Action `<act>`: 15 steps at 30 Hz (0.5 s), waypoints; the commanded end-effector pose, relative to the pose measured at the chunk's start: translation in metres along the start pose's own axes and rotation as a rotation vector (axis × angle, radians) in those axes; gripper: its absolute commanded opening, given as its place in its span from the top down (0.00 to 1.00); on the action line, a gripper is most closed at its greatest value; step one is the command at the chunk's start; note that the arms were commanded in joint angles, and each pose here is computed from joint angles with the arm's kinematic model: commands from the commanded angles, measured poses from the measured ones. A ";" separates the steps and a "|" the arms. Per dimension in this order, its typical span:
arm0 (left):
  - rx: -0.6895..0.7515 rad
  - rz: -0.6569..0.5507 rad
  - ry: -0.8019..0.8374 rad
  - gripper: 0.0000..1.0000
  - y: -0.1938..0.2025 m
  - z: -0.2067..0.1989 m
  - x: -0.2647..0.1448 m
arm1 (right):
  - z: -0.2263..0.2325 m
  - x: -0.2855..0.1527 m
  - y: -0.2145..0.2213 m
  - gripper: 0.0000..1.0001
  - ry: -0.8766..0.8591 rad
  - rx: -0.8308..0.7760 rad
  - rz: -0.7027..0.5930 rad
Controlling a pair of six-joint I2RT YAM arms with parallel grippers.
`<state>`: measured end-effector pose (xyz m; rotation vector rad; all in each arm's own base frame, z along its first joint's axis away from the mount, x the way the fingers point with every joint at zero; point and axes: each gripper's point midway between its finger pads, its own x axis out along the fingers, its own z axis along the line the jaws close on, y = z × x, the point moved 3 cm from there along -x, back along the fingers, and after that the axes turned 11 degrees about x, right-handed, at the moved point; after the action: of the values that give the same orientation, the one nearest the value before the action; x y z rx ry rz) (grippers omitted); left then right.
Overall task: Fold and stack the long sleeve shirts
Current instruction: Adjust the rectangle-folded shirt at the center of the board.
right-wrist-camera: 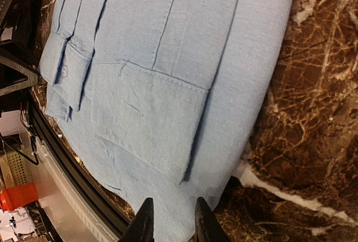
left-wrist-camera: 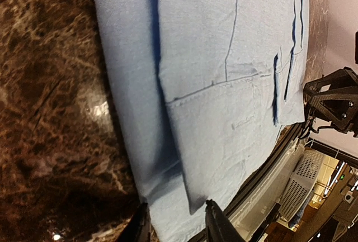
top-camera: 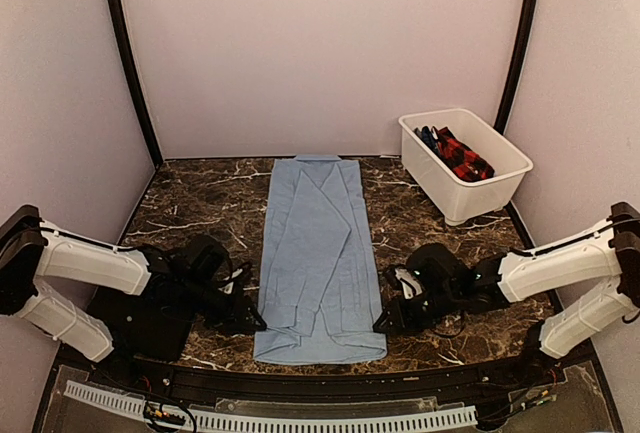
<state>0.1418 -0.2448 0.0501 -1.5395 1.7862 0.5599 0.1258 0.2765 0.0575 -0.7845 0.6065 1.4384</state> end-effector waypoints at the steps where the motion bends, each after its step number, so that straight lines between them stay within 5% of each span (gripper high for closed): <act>1: -0.009 0.008 -0.050 0.67 0.010 0.002 -0.014 | 0.002 -0.014 0.007 0.76 -0.030 0.018 -0.010; 15: -0.032 -0.020 -0.054 0.67 0.007 -0.002 -0.022 | 0.012 0.006 0.043 0.76 -0.064 -0.043 0.106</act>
<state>0.1377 -0.2325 0.0631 -1.5458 1.7367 0.6012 0.0962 0.2823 0.0650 -0.7678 0.5685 1.5252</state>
